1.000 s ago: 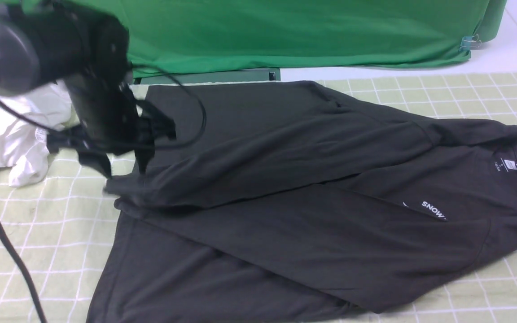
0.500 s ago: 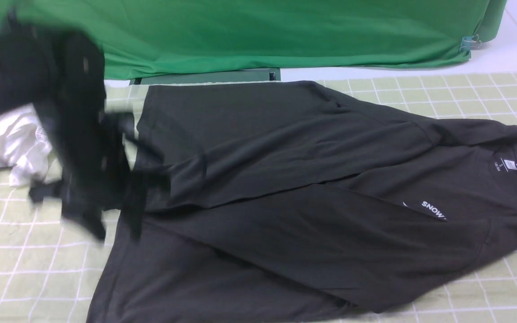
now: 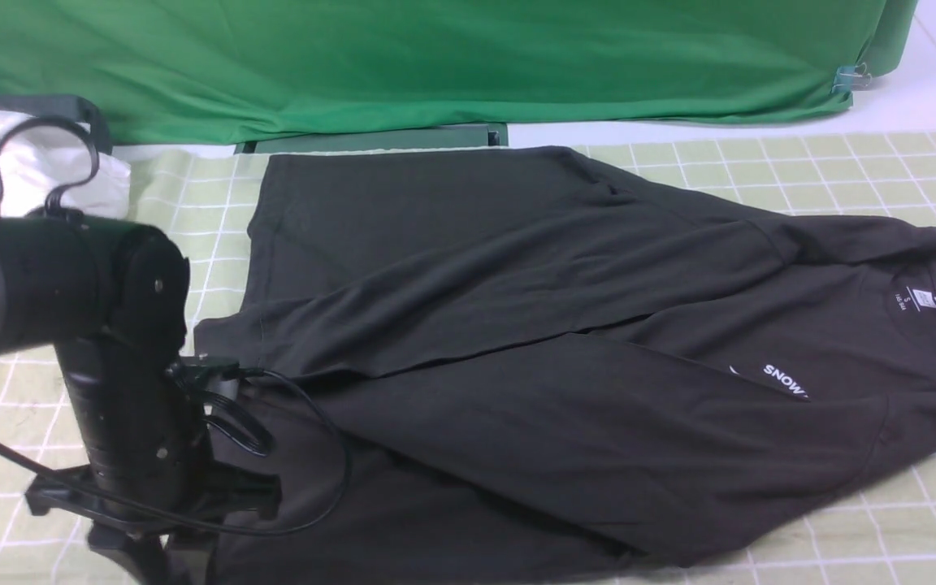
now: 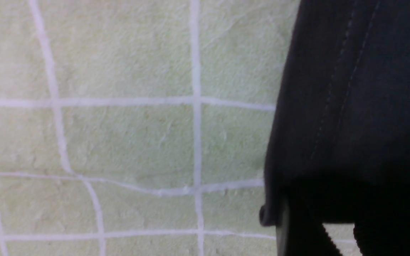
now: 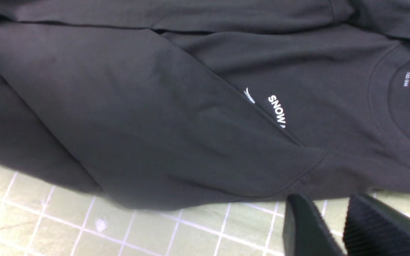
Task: Fold a long-sleeved shirt over a green coffee tablecloth.
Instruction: 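Grasp the near edge of the shirt at its hem and shoulder corners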
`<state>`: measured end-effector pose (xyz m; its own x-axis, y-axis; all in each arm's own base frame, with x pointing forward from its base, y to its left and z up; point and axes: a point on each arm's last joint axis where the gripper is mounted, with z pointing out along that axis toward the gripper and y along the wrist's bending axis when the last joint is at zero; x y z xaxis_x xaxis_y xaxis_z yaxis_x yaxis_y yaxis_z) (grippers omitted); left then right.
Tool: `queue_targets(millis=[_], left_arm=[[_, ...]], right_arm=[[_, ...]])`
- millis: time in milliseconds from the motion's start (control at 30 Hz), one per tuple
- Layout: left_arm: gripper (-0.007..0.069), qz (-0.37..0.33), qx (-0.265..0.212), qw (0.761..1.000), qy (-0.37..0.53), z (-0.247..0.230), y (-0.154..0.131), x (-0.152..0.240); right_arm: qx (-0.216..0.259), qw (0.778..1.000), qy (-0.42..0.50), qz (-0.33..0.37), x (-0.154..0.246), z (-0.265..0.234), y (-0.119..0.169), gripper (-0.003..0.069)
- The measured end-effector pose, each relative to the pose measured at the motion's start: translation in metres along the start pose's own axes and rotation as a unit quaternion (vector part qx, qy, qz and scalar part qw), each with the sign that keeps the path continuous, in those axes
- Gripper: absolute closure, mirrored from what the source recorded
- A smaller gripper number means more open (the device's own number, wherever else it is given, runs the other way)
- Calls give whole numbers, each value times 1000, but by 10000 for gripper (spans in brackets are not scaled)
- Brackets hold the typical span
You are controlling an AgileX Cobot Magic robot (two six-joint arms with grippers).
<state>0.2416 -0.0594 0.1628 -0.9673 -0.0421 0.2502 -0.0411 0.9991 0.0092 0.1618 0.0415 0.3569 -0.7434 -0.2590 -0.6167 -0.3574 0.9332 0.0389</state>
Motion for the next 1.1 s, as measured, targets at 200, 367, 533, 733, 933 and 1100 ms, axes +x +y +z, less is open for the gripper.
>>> queue_targets(millis=[200, 367, 533, 733, 933, 1100], left_arm=[[456, -18, 15, 1000, 3, -1, 17, -3], [553, -68, 88, 994, -21, -7, 42, -5], [601, -80, 139, 986, -44, 6, 43, 12], [572, -92, 134, 985, -63, 18, 45, 20], [409, -106, 125, 984, -64, 15, 46, 18], [242, -106, 126, 984, -64, 14, 46, 17]], right_arm=[[0, 1000, 0, 0, 0, 0, 0, 472], [0, 1000, 0, 0, 0, 0, 0, 472], [0, 1000, 0, 0, 0, 0, 0, 472], [0, 1000, -2, 0, 0, 0, 0, 472], [1, 1000, -3, 1, -2, 2, -1, 472], [0, 1000, 3, 2, -3, 6, -1, 467]])
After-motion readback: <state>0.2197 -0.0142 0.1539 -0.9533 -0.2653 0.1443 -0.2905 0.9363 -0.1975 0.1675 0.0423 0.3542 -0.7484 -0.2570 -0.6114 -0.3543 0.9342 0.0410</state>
